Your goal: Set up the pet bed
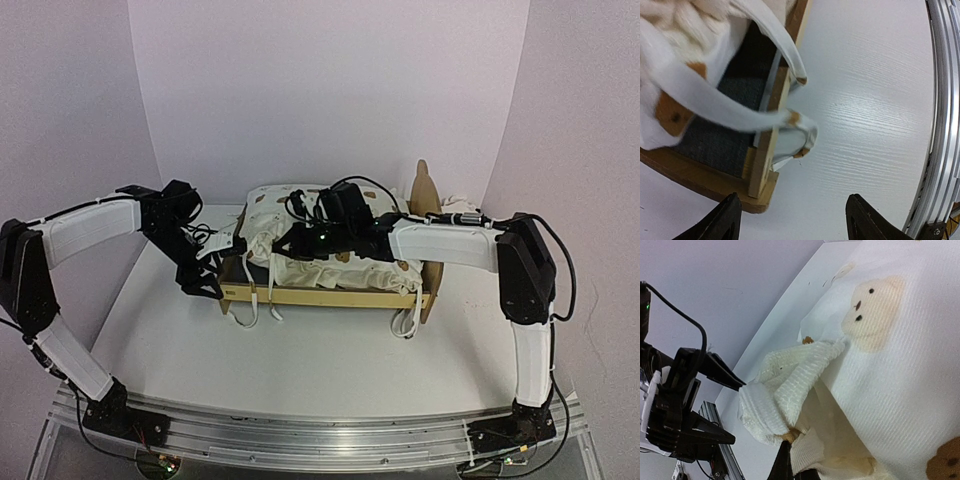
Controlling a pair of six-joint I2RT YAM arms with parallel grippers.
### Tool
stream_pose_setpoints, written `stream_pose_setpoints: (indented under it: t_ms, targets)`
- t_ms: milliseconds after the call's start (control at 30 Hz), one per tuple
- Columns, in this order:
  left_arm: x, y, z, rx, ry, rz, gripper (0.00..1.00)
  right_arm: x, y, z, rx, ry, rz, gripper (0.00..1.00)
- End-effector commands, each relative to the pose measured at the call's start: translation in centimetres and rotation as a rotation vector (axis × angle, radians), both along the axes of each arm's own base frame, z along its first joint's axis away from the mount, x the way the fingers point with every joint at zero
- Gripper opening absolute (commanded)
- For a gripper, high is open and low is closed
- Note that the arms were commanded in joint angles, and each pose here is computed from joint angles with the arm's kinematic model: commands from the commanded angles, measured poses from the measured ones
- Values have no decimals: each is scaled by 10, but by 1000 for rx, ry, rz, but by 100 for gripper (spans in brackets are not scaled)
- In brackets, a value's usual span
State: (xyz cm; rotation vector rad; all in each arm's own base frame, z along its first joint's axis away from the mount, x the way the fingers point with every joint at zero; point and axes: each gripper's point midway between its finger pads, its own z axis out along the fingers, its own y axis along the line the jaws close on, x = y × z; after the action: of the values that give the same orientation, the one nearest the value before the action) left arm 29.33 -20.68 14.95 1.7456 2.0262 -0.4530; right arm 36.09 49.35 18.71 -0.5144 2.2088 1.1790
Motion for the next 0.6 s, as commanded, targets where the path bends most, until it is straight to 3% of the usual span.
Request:
stream_pose_setpoints:
  t_ms: [0,167,567]
  targets:
    - [-8,9,2,0,-89,19,71,8,3,20,37,-44,-2,0]
    - [-23,-8,-13,-42,-113,64,60,8,3,18,36,-40,-3,0]
    - [-4,-52,-78,-11,-203,132,55,8,-1,16,27,-43,-14,0]
